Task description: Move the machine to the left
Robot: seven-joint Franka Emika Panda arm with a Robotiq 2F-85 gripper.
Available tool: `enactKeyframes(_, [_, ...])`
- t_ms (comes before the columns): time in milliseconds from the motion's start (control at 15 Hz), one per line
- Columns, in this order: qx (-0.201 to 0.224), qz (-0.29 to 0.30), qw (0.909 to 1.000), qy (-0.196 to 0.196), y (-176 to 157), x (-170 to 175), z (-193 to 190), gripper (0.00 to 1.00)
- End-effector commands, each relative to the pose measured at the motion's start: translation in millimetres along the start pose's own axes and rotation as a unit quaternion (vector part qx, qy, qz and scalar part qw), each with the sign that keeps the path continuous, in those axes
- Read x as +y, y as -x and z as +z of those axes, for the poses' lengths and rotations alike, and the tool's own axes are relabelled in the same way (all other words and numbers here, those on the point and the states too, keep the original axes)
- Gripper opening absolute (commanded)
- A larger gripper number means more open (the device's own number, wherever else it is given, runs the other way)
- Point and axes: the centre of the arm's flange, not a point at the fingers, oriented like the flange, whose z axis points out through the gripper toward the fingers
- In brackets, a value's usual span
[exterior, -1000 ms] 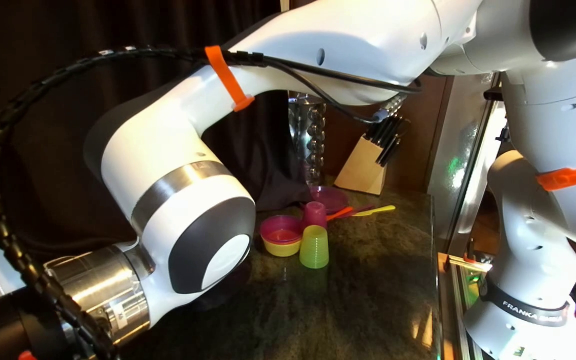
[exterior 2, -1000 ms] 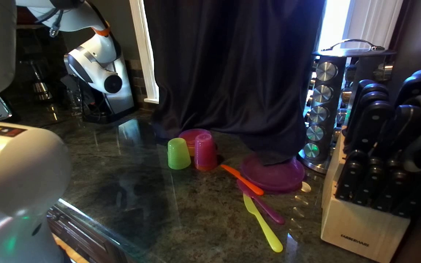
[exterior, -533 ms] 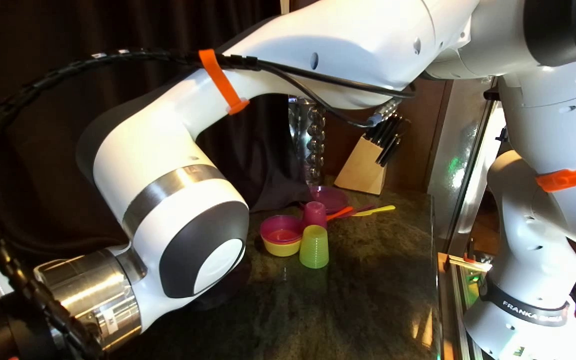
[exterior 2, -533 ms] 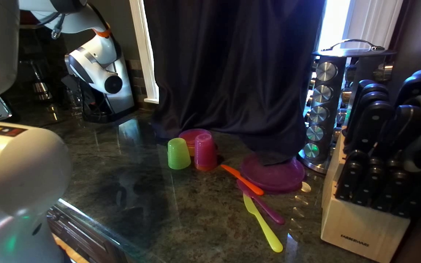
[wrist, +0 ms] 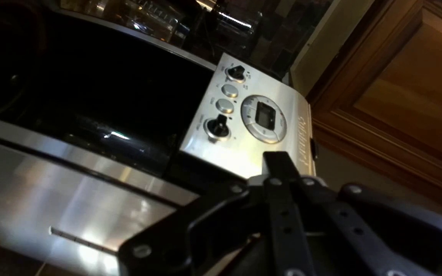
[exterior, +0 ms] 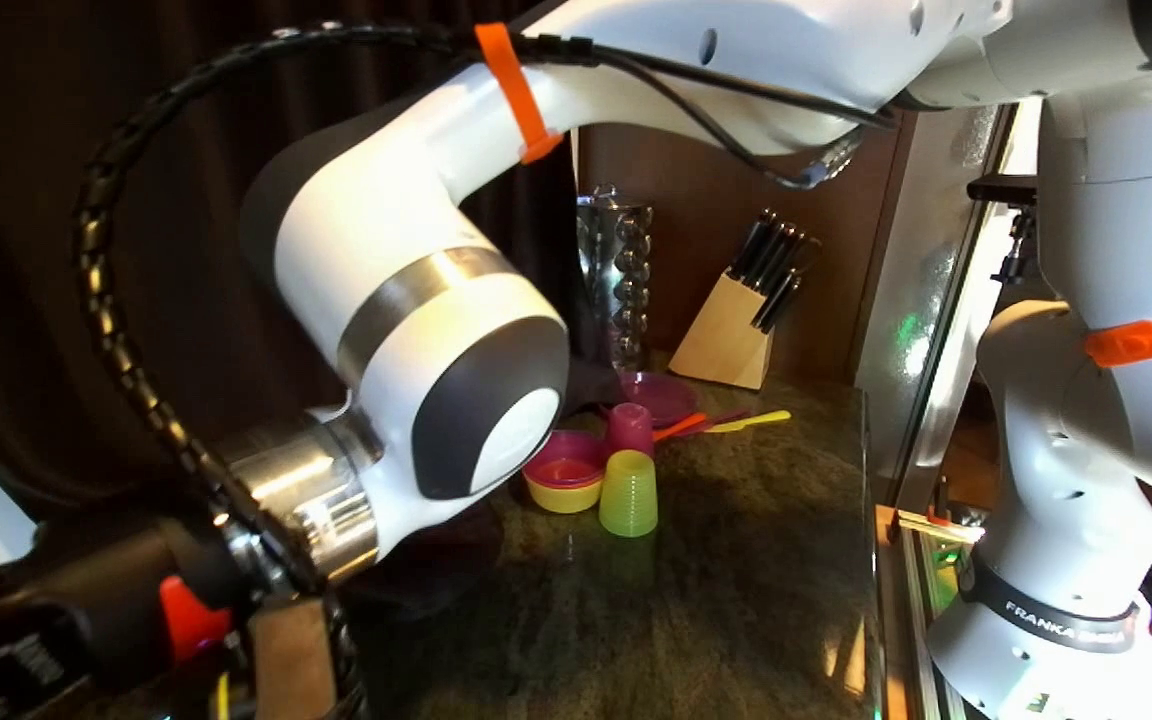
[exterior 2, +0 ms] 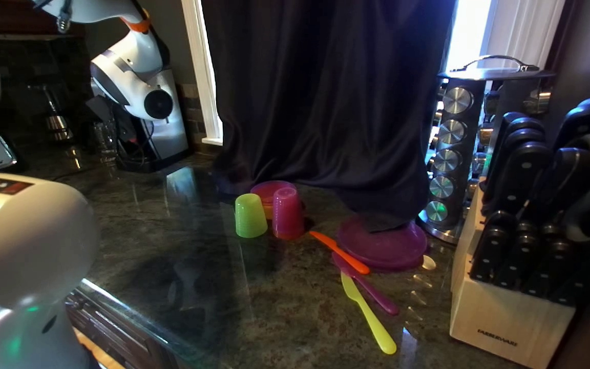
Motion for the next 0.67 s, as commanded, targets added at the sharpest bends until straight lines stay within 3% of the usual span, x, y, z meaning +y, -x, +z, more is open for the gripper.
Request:
enactKeyframes(0, [-0.023,0.043,0.9975,0.052,8.1,-33.1,-84.1,0.0])
enactKeyframes(133, [-0.047,0.057,0.9921,0.101,12.5,-44.0,-117.8,0.0])
enactKeyframes(200, [-0.058,0.068,0.9884,0.123,15.0,-49.8,-134.8,0.1])
enactKeyframes(267, [-0.064,0.068,0.9839,0.152,17.1,-55.0,-151.9,0.28])
enactKeyframes(600, [-0.082,0.057,0.9511,0.292,13.7,-111.6,-212.1,0.65])
